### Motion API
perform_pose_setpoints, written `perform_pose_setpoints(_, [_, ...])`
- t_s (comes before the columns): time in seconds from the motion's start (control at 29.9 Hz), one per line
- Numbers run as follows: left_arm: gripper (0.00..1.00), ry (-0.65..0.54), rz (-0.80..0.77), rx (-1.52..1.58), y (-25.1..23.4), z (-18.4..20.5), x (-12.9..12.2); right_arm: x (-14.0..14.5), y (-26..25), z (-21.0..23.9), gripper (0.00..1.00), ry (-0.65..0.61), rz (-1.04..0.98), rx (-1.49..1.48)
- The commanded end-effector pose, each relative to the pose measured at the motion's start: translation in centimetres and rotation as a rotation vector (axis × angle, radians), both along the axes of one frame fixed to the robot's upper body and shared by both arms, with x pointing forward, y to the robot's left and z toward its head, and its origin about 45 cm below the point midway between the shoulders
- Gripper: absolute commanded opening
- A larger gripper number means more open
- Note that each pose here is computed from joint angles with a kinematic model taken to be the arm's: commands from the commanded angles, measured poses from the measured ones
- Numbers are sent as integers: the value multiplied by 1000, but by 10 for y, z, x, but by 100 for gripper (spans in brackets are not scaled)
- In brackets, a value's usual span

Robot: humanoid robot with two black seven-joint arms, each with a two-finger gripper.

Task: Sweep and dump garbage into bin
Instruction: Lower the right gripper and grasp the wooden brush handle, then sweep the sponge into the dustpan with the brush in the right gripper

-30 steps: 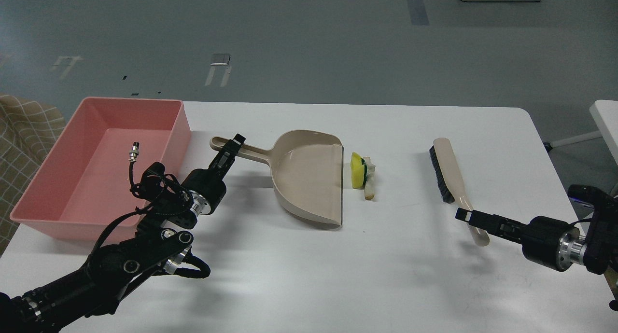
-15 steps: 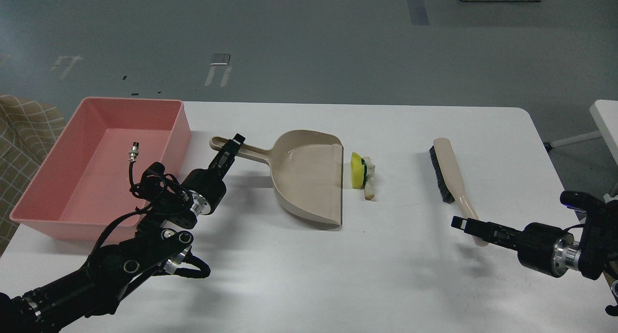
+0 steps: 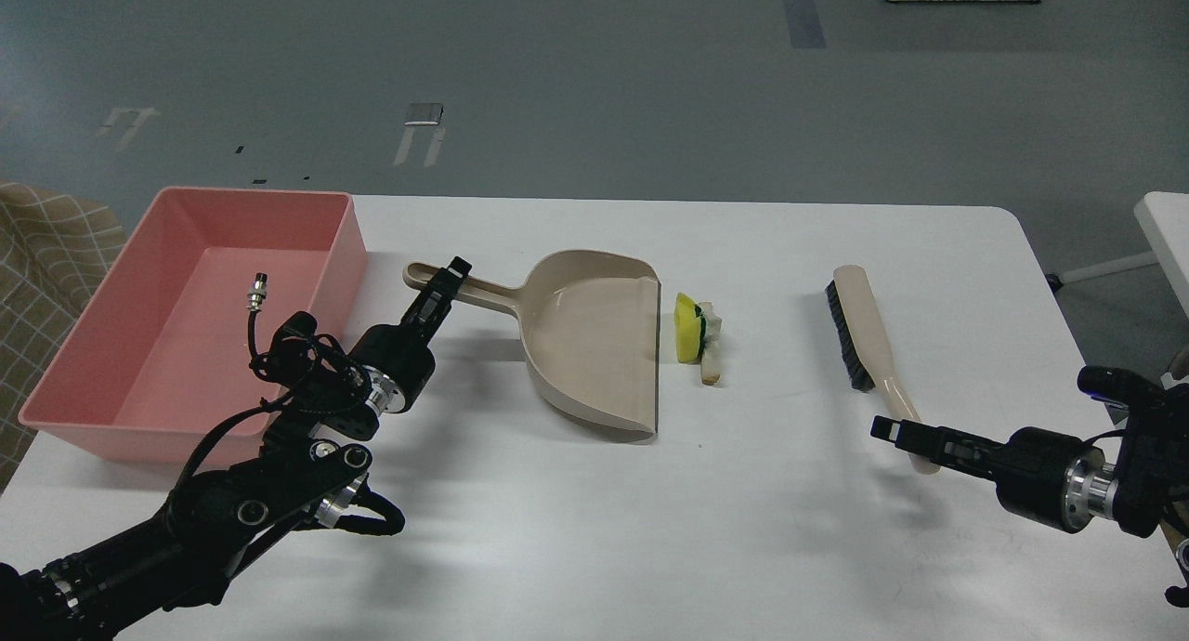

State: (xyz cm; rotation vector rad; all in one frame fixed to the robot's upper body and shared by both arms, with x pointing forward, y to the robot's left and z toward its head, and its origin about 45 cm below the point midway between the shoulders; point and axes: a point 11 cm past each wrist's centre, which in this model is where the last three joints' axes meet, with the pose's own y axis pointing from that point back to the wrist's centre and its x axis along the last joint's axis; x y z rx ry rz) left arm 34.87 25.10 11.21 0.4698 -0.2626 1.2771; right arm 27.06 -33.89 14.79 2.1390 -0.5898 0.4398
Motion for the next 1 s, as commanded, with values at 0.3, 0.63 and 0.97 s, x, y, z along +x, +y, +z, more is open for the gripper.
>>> perform_pose_setpoints(0.3, [0,2,5,-4,0,0,0,0,-3,-2,0,5,-11,-28])
perform_pose_setpoints(0.63, [0,0,4,-6,0,1,1,29,0,26,0,-84,1,-36])
perform_pose_setpoints(0.97, [0,-1,0,-4,-1,0,1,2,39,-14,0,20,103,-20])
